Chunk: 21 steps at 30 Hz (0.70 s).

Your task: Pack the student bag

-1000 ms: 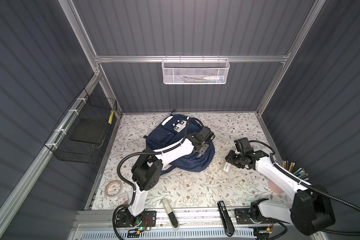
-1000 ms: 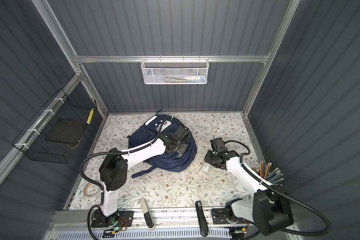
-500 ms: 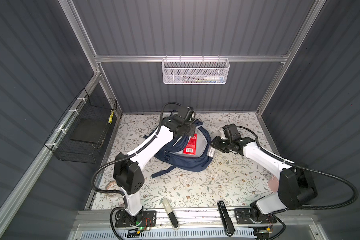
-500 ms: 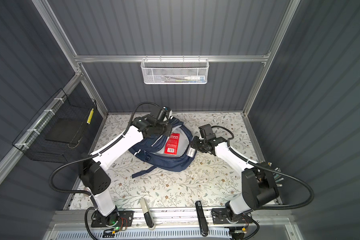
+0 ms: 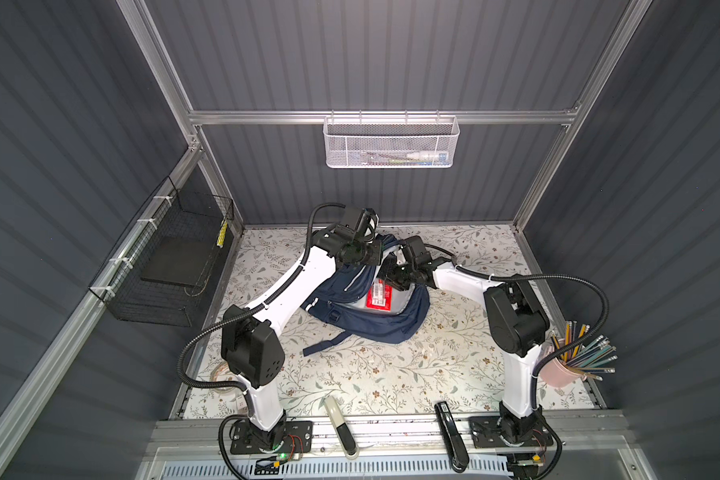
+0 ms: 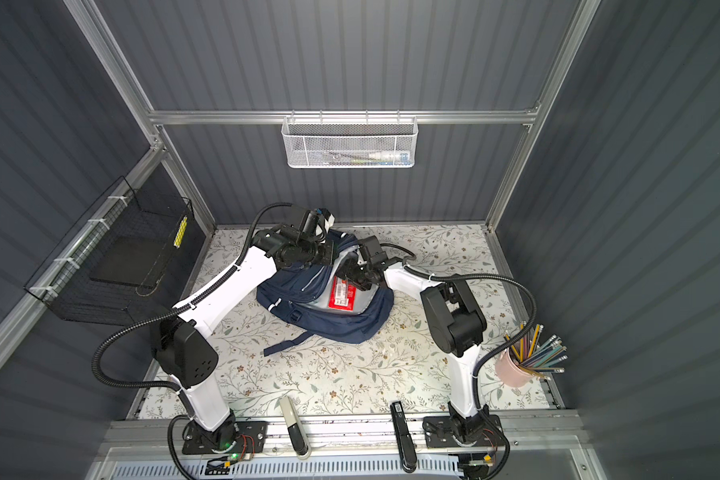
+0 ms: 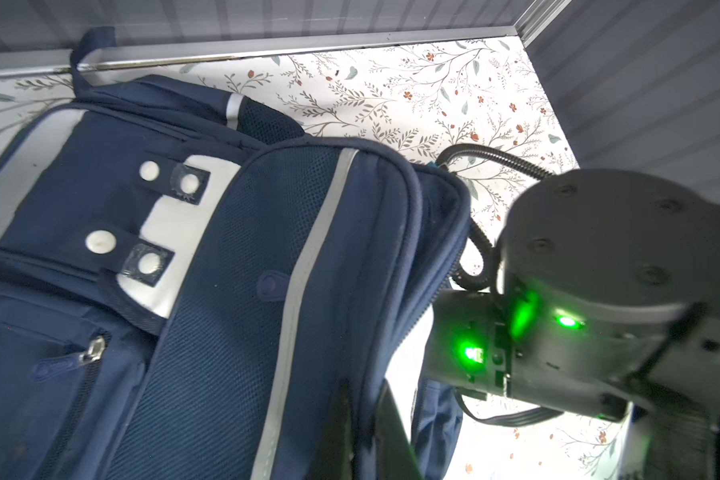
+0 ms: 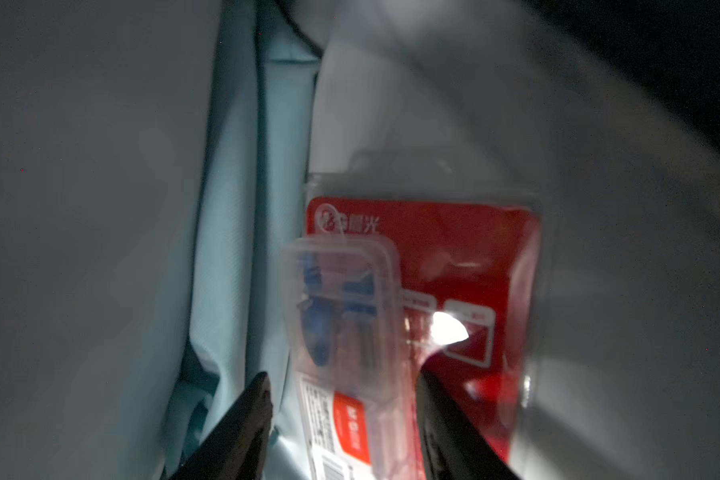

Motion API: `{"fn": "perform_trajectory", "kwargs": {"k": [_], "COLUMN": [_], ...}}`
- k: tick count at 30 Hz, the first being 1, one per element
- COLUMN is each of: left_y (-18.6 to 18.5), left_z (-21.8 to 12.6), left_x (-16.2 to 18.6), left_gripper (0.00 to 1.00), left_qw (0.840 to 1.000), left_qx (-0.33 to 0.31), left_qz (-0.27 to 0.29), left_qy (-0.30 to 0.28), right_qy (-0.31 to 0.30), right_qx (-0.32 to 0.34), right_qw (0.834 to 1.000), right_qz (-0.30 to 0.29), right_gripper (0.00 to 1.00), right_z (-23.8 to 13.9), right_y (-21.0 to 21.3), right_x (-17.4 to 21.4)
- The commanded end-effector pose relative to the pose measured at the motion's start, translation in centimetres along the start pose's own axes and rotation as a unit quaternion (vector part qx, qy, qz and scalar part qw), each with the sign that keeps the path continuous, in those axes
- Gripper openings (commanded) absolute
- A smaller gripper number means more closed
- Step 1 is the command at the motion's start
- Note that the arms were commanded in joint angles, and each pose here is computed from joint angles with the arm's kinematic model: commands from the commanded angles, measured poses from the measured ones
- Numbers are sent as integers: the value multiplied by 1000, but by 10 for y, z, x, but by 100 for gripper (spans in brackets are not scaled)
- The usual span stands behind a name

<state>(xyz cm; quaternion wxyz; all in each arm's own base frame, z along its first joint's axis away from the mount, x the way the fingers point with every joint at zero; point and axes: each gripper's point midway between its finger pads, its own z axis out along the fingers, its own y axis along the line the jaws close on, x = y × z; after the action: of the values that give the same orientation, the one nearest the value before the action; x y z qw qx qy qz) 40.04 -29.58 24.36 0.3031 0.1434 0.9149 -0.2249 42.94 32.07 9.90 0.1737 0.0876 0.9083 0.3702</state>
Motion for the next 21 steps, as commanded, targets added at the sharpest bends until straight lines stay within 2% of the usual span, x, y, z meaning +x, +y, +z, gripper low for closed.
{"fn": "perform_trajectory", "kwargs": {"k": [1,5,7,8,9,10,12,13,14,17,19,20,21], "left_y": [11,14,13,11,7,4,-2,-9,-16,-26,-21,-17,-8], "left_z": [13,32,41,47,52,58,67,70,69,47,25,14,6], "left_x": [24,50,63,70,77,83,92,93,89,68,54,48,49], "left_gripper": [0,0,1,4,13,15,28,40,56,86,100,100,100], "left_qw": [999,997,996,995,995,994,993,992,992,993,995,995,994], "left_qx": [1,-9,-26,-30,-28,-24,-5,23,53,77,68,72,73], "left_qz": [-37,-44,-34,-29,-27,-25,-35,-45,-58,-61,-62,-71,-86], "left_qy": [37,65,80,88,96,104,116,115,103,58,24,8,0], "right_qy": [-2,3,-6,-13,-19,-22,-41,-48,-67,-110,-109,-114,-129], "right_qx": [-1,-13,3,19,35,45,66,66,92,163,147,140,135], "right_qw": [1000,1000,1000,1000,999,999,997,996,991,968,951,937,928], "right_qz": [-7,3,7,9,11,10,-11,-40,-65,-155,-250,-299,-322], "right_gripper": [64,69,69,69,69,68,70,72,73,77,78,79,85], "right_z": [-26,-56,-73,-82,-91,-98,-113,-120,-131,-158,-163,-163,-163], "right_y": [-3,-19,-36,-47,-58,-65,-74,-70,-72,-65,-40,-29,-21], "right_x": [5,18,27,31,37,42,48,53,54,58,69,75,76]}}
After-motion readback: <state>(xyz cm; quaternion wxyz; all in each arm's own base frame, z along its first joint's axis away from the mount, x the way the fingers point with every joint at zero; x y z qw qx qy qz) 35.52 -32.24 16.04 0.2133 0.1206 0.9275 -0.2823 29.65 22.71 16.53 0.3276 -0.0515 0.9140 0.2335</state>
